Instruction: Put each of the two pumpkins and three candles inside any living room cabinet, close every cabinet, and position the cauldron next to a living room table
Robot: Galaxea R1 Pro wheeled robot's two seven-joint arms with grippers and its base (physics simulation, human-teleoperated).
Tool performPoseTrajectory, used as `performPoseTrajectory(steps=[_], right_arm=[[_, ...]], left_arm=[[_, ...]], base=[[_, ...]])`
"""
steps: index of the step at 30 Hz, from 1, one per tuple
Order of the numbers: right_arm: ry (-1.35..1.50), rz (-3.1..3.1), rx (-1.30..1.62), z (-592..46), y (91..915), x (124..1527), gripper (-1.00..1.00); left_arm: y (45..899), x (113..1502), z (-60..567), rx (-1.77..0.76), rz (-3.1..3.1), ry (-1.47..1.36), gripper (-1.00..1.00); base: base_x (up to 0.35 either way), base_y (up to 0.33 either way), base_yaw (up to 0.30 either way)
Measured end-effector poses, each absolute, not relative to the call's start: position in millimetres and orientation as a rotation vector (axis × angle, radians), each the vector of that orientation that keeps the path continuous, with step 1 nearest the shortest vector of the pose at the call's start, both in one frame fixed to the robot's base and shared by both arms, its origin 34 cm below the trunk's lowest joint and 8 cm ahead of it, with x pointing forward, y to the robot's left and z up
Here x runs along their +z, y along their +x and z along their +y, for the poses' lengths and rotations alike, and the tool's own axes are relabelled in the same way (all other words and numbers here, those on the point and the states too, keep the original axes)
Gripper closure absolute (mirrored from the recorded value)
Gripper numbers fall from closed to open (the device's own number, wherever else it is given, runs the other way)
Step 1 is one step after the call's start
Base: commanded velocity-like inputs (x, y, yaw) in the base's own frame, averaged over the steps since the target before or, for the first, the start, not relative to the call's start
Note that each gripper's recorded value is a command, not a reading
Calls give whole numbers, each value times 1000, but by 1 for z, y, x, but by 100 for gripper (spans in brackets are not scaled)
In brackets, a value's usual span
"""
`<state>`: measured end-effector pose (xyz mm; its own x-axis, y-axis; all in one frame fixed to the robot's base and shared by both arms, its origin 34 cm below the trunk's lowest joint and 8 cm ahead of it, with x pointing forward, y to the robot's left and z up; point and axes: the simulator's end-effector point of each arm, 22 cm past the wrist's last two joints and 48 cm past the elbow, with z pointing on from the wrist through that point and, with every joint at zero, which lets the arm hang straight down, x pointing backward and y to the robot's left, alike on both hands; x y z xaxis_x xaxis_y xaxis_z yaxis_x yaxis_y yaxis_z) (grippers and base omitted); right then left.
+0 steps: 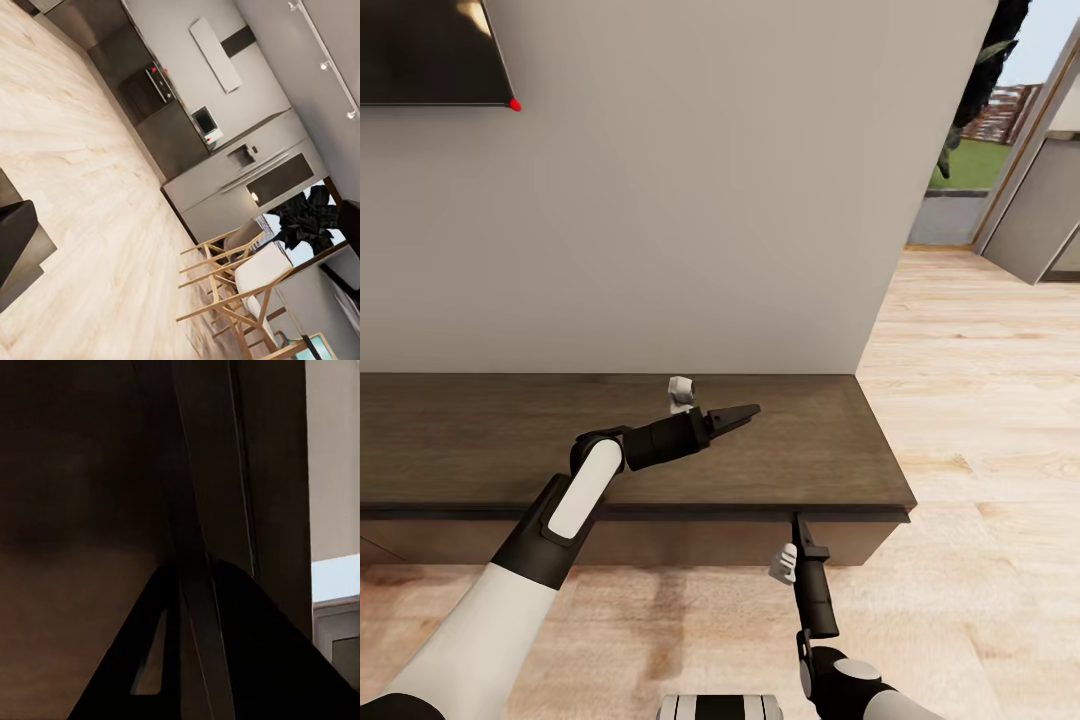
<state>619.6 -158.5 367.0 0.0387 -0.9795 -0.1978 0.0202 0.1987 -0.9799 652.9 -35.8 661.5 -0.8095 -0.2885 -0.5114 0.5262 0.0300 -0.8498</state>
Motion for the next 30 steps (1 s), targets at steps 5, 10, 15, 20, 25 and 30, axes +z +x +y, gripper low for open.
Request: performPoseTrajectory(steps=[5,10,15,20,25,30], right_arm=[[-1062,1253,-1047,-159,620,367,100],[-1056,1251,-1046,-159,620,368,100],[-1056,1251,-1045,-159,620,368,100],[-1056,1251,-1045,-158,620,368,100],[-1057,1250,-1044,-158,620,368,100],[-1054,1252,-1044,-158,620,368,100]], left_arm=[[653,661,-36,-1837,1742,241,-100],[653,661,-36,-1838,1742,240,-100],[652,662,-36,-1838,1739,243,-100],[652,661,-36,-1838,1741,242,-100],[652,661,-36,-1838,1741,241,-100],[653,661,-36,-1838,1742,240,-100]], base=[[-188,0,0],[-158,0,0],[-330,0,0],[-332,0,0],[-333,0,0],[-306,0,0]])
